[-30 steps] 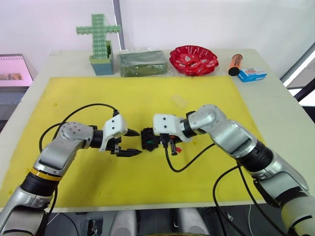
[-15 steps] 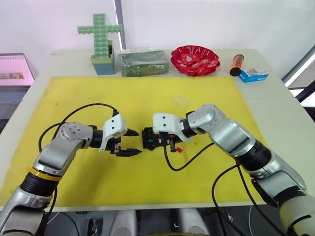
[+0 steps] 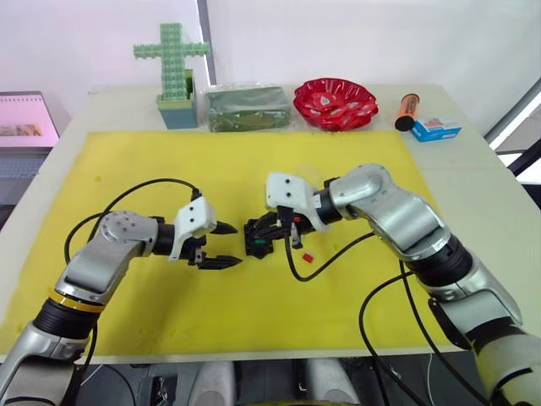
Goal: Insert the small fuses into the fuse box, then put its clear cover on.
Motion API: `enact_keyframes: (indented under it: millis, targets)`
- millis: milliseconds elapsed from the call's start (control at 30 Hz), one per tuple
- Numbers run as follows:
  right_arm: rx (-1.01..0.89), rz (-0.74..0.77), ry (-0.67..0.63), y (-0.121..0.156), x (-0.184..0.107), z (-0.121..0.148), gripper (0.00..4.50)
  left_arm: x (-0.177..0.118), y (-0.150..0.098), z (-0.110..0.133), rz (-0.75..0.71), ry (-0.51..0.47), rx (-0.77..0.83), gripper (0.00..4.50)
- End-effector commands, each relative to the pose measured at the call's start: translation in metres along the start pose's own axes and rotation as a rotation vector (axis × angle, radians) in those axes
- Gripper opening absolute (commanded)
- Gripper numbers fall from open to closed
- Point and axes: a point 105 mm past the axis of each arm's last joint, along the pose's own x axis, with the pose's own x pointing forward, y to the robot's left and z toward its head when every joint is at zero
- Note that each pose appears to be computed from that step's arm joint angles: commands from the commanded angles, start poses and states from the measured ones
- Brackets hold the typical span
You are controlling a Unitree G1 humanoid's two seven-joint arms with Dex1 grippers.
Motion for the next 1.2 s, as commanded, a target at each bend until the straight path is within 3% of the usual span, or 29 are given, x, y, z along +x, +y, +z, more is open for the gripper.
enact_keyframes:
  millis: [33, 67, 567, 1200]
  targets:
    - [-0.012, 0.015, -0.092, 0.005, -0.001, 0.006, 0.37, -0.005, 0.002, 0.008, 0.025, -0.016, 0.04, 3.58]
    - [-0.004, 0.017, -0.102, 0.005, 0.001, 0.003, 0.02, -0.005, 0.002, 0.008, 0.026, -0.016, 0.04, 3.58]
    - [0.052, -0.001, -0.158, 0.003, 0.007, -0.013, 0.02, -0.006, 0.001, 0.009, 0.025, -0.017, 0.04, 3.58]
    - [0.063, -0.001, -0.038, 0.01, 0.025, -0.065, 0.02, -0.007, 0.001, 0.012, 0.031, -0.017, 0.043, 3.58]
